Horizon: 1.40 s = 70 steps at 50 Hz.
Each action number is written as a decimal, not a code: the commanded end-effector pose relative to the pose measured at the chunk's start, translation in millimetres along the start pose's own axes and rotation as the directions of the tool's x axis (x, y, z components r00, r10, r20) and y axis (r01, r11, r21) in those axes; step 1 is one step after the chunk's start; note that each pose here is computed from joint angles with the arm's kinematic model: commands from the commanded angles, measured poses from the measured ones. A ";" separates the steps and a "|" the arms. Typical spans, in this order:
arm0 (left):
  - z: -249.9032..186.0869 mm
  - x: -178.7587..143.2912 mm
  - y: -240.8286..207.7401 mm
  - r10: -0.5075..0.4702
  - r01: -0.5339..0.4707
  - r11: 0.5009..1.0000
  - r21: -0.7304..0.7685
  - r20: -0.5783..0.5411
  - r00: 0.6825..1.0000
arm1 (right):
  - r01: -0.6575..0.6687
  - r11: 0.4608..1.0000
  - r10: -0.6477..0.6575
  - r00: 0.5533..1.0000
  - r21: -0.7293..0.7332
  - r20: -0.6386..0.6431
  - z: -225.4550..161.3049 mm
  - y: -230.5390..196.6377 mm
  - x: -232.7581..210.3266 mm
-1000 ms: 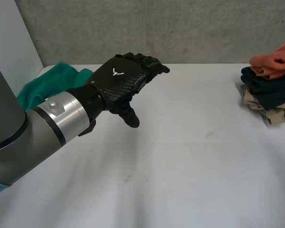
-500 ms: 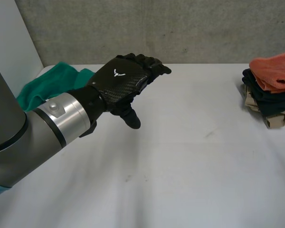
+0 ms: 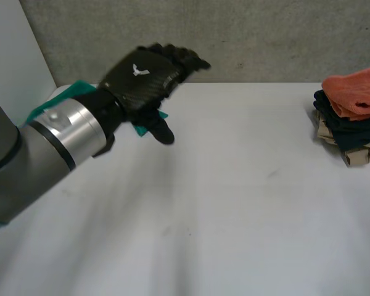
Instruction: Fold the laundry.
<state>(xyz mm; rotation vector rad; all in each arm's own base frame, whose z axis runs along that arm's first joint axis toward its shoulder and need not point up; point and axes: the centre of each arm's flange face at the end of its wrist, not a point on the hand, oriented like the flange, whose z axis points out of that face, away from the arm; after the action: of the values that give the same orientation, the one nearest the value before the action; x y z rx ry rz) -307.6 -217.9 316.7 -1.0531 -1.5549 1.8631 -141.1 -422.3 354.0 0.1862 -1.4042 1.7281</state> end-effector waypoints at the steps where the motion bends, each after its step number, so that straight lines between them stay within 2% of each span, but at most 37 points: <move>1: 10.5 -68.7 -1.9 0.059 -0.073 0.996 0.049 0.239 0.969 | -0.342 0.874 0.235 0.919 0.345 0.317 -80.0 -156.2 -77.9; 4: 20.3 -107.7 19.8 0.074 -0.087 0.996 0.022 0.343 0.936 | -0.457 0.812 0.263 0.843 0.365 0.470 -116.5 -184.6 -107.4; 5: 22.3 -118.1 26.5 0.078 -0.088 0.996 0.013 0.363 0.928 | -0.517 0.779 0.256 0.779 0.355 0.573 -144.6 -197.3 -130.5; 8: 27.0 -158.2 52.2 0.085 -0.083 0.996 -0.025 0.424 0.902 | -0.580 0.744 0.224 0.684 0.332 0.694 -187.7 -211.4 -160.9; 9: 29.0 -165.9 57.7 0.087 -0.082 0.996 -0.030 0.433 0.897 | -0.603 0.736 0.198 0.628 0.309 0.753 -215.8 -216.4 -177.6; 11: 35.6 -188.8 85.7 0.086 -0.064 0.996 -0.062 0.454 0.887 | -0.607 0.739 0.171 0.587 0.291 0.791 -239.6 -217.9 -190.0; 12: 37.1 -195.9 93.2 0.086 -0.061 0.996 -0.069 0.462 0.883 | -0.600 0.755 0.147 0.548 0.265 0.823 -260.6 -213.6 -203.2; 16: 51.8 -218.4 135.7 0.085 -0.048 0.994 -0.093 0.445 0.892 | -0.545 0.810 0.086 0.475 0.216 0.875 -303.3 -191.8 -233.9; 20: 60.3 -233.0 179.9 0.093 -0.048 0.992 -0.121 0.410 0.907 | -0.480 0.855 0.053 0.457 0.196 0.888 -323.9 -172.6 -248.5; 23: 70.0 -238.5 212.7 0.122 -0.074 0.988 -0.138 0.391 0.912 | -0.443 0.878 0.054 0.469 0.182 0.882 -328.1 -162.9 -250.9; 27: 78.9 -242.3 247.4 0.170 -0.118 0.980 -0.158 0.379 0.910 | -0.396 0.905 0.067 0.488 0.152 0.870 -329.5 -150.2 -252.1; 31: 83.2 -242.0 270.5 0.238 -0.184 0.967 -0.178 0.360 0.902 | -0.372 0.920 0.076 0.477 0.123 0.875 -336.3 -139.9 -252.9; 33: 84.7 -242.3 280.6 0.297 -0.245 0.952 -0.186 0.351 0.888 | -0.364 0.924 0.078 0.476 0.116 0.876 -337.0 -136.3 -252.9; 34: 85.9 -242.1 288.1 0.350 -0.301 0.935 -0.189 0.348 0.870 | -0.357 0.927 0.080 0.477 0.110 0.875 -337.0 -133.4 -252.8; 36: 86.4 -241.8 292.1 0.376 -0.329 0.925 -0.190 0.346 0.860 | -0.347 0.933 0.087 0.477 0.096 0.875 -336.6 -128.1 -252.5; 41: 86.6 -238.4 312.2 0.499 -0.455 0.866 -0.205 0.312 0.809 | -0.331 0.940 0.092 0.479 0.082 0.873 -337.1 -121.5 -251.0; 45: 86.9 -237.7 314.4 0.559 -0.516 0.829 -0.214 0.290 0.777 | -0.325 0.943 0.093 0.477 0.076 0.874 -339.2 -119.2 -249.7; 50: 86.8 -237.1 318.2 0.586 -0.544 0.810 -0.218 0.279 0.761 | -0.309 0.949 0.102 0.477 0.057 0.873 -337.1 -114.3 -248.2; 60: 89.4 -238.6 319.1 0.599 -0.571 0.801 -0.183 0.263 0.756 | -0.259 0.966 0.122 0.436 -0.006 0.892 -344.0 -104.9 -244.9; 70: 90.0 -237.2 320.1 0.602 -0.583 0.798 -0.152 0.234 0.763 | -0.243 0.970 0.137 0.447 -0.027 0.884 -342.2 -97.9 -237.8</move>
<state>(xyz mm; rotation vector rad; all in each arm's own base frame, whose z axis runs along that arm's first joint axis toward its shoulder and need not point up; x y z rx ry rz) -208.7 -528.5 70.7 -1.4972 -1.5821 2.4904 209.7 -259.8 162.8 1.2132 -2.1156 1.9915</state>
